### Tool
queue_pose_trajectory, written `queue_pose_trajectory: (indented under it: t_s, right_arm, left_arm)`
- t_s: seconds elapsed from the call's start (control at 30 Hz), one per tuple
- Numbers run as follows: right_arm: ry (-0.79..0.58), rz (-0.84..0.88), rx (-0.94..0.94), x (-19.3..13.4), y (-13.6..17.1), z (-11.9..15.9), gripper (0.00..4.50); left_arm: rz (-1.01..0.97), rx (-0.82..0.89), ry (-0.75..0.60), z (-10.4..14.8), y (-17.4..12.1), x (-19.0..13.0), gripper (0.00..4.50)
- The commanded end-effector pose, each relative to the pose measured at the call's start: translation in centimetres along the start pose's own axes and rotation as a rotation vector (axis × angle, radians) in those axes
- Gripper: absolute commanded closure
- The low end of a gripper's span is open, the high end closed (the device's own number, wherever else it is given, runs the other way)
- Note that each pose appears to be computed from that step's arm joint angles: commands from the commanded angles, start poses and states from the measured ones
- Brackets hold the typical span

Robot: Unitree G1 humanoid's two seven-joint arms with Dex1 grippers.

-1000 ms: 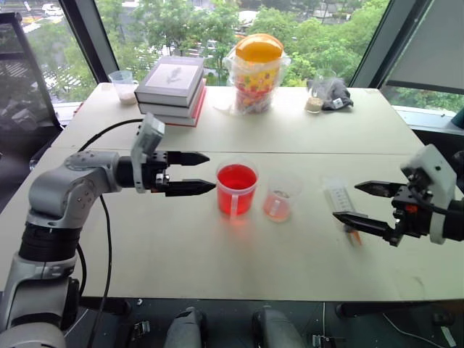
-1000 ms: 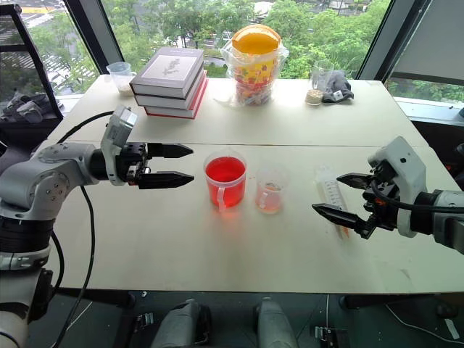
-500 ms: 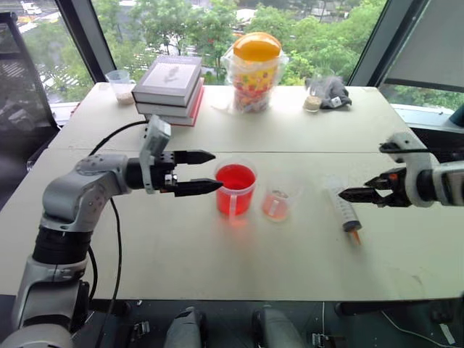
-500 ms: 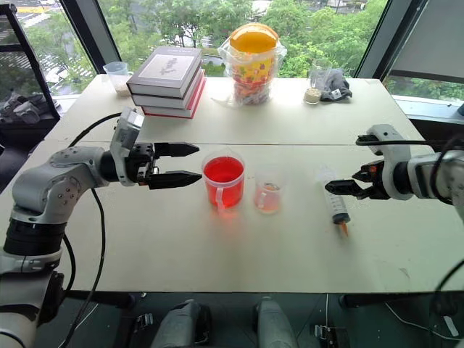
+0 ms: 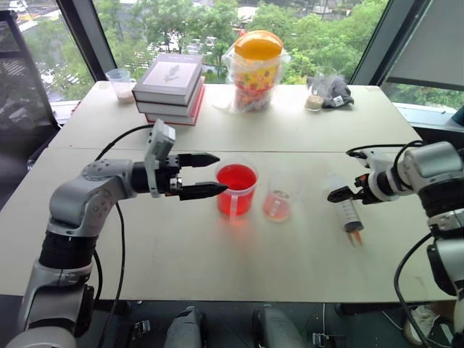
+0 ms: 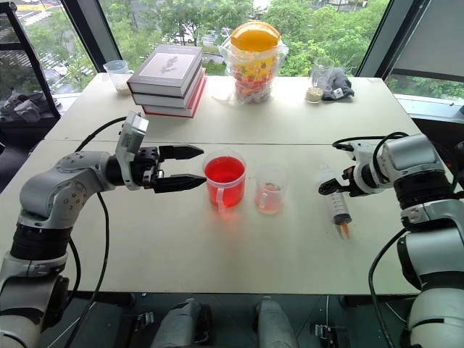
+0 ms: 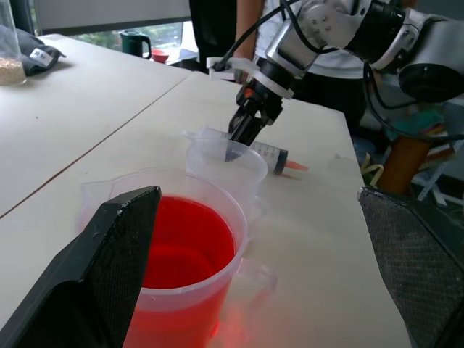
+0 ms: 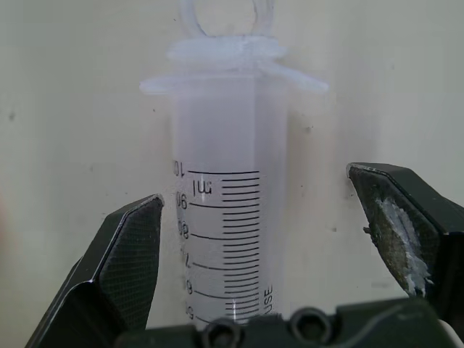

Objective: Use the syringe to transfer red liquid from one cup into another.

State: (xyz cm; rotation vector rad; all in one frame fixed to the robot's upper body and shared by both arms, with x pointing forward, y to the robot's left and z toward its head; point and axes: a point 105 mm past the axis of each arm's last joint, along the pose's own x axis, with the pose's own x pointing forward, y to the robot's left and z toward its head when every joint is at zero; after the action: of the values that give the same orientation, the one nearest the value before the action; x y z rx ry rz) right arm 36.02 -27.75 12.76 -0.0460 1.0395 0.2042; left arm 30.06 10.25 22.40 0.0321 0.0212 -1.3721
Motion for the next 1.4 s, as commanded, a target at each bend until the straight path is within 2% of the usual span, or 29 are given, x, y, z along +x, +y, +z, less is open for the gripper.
queue_pose_trajectory:
  t_s: [0.03, 0.17, 0.2, 0.27, 0.37, 0.4, 0.53, 0.67, 0.77, 0.83, 0.9, 0.97, 1.1, 1.23, 1.4]
  right_arm:
    - [-0.014, -0.030, -0.048, 0.0, -0.5, 0.7, 0.04]
    - [0.015, -0.019, -0.071, 0.9, -0.2, 0.3, 0.04]
    - [0.019, -0.014, -0.080, 1.0, 0.0, 0.3, 0.57]
    - [0.026, -0.009, -0.100, 1.2, 0.3, 0.4, 1.33]
    - [0.023, 0.001, -0.118, 1.1, 0.6, 0.7, 2.92]
    - [0.020, 0.002, -0.123, 1.1, 0.7, 0.8, 3.10]
    - [-0.043, -0.018, -0.122, -0.2, 0.3, 2.2, 3.11]
    - [-0.263, -0.054, -0.145, -4.4, 0.2, 6.0, 3.11]
    - [-0.544, 0.012, -0.218, -8.9, 2.6, 9.7, 3.11]
    - [-0.874, 0.163, -0.240, -14.2, 6.6, 12.8, 3.11]
    - [-1.120, 0.320, -0.261, -18.5, 10.2, 13.8, 3.11]
    - [-1.286, 0.412, -0.282, -20.6, 12.9, 13.7, 3.11]
    - [-1.478, 0.610, -0.282, -21.5, 17.5, 12.5, 3.11]
    - [-1.497, 0.734, -0.281, -19.0, 20.7, 11.0, 3.11]
    - [-1.455, 0.734, -0.301, -14.1, 22.5, 9.5, 3.11]
  left_arm:
    - [-0.020, 0.064, -0.022, 1.3, -0.5, 0.2, 0.00]
    - [-0.018, 0.067, -0.022, 1.2, -0.7, 0.2, 0.00]
    - [-0.016, 0.067, -0.021, 1.2, -0.7, 0.1, 0.00]
    - [-0.013, 0.067, -0.020, 1.2, -0.7, 0.0, 0.00]
    - [-0.002, 0.072, -0.019, 1.3, -0.4, -0.1, 0.00]
    - [0.001, 0.074, -0.019, 1.4, -0.3, -0.2, 0.00]
    - [0.007, 0.078, -0.024, 1.7, 0.0, -0.1, 0.00]
    - [0.033, 0.091, -0.034, 2.3, 0.8, -0.5, 0.00]
    - [0.055, 0.090, -0.057, 3.2, 1.5, -0.8, 0.00]
    - [0.059, 0.077, -0.080, 3.9, 2.0, -0.9, 0.00]
    - [0.050, 0.072, -0.082, 4.2, 2.3, -0.8, 0.00]
    - [0.043, 0.077, -0.074, 4.2, 2.5, -0.7, 0.00]
    - [0.041, 0.085, -0.082, 5.1, 3.1, -0.7, 0.00]
    - [0.042, 0.106, -0.074, 5.8, 3.5, -0.9, 0.00]
    - [0.044, 0.125, -0.062, 6.2, 3.7, -1.1, 0.00]
